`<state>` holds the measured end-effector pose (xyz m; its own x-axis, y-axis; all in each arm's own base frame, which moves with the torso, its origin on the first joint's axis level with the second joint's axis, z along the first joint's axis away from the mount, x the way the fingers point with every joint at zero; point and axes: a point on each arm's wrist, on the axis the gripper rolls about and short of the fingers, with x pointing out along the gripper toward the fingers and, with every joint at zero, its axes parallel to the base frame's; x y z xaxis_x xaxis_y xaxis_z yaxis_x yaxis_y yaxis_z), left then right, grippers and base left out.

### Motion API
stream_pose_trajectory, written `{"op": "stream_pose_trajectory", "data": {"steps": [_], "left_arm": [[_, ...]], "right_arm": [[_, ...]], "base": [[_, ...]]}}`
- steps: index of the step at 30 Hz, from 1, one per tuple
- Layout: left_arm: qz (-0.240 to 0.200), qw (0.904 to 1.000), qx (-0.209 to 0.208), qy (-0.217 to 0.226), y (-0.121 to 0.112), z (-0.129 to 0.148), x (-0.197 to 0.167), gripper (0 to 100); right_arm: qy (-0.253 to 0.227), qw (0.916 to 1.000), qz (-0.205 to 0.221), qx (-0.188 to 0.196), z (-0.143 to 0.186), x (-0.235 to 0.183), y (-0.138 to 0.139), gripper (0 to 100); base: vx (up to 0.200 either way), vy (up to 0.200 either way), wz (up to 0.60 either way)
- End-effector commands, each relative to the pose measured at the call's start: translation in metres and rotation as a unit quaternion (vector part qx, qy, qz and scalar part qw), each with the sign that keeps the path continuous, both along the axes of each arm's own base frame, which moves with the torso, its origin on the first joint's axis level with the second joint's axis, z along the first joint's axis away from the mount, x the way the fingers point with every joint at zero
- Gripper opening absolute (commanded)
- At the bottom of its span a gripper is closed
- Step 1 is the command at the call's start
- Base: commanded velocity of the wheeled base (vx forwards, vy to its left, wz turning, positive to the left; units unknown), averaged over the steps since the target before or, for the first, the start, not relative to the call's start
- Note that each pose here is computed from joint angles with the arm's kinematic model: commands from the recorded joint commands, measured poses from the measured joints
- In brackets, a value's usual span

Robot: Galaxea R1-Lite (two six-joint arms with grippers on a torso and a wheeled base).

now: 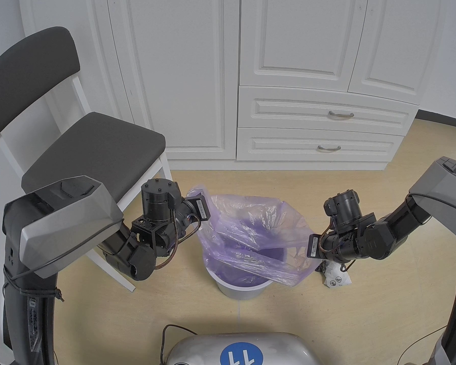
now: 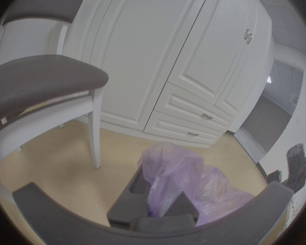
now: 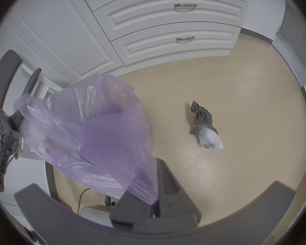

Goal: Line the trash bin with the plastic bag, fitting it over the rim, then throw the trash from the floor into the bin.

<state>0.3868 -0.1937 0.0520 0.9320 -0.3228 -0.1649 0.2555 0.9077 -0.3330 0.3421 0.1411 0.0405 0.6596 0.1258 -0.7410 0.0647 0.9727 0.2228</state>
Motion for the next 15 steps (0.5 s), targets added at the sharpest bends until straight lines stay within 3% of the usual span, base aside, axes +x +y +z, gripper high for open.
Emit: {"op": "stream_pose_trajectory", "data": {"steps": [1, 9, 15], "left_arm": [[0.003, 0.9996, 0.01, 0.025, 0.003, -0.018, 0.013, 0], [-0.027, 0.9989, 0.005, 0.037, 0.005, -0.032, 0.025, 0], [-0.046, 0.9982, -0.006, 0.037, 0.005, -0.037, 0.032, 0]], "right_arm": [[-0.012, 0.9999, -0.001, 0.001, 0.012, -0.005, -0.005, 0], [-0.03, 0.9995, 0.001, 0.01, 0.021, -0.008, -0.012, 0], [-0.02, 0.9997, 0.01, 0.004, -0.004, -0.005, -0.006, 0]], "base": [[0.0, 0.0, 0.0], [0.0, 0.0, 0.0], [0.0, 0.0, 0.0]]}}
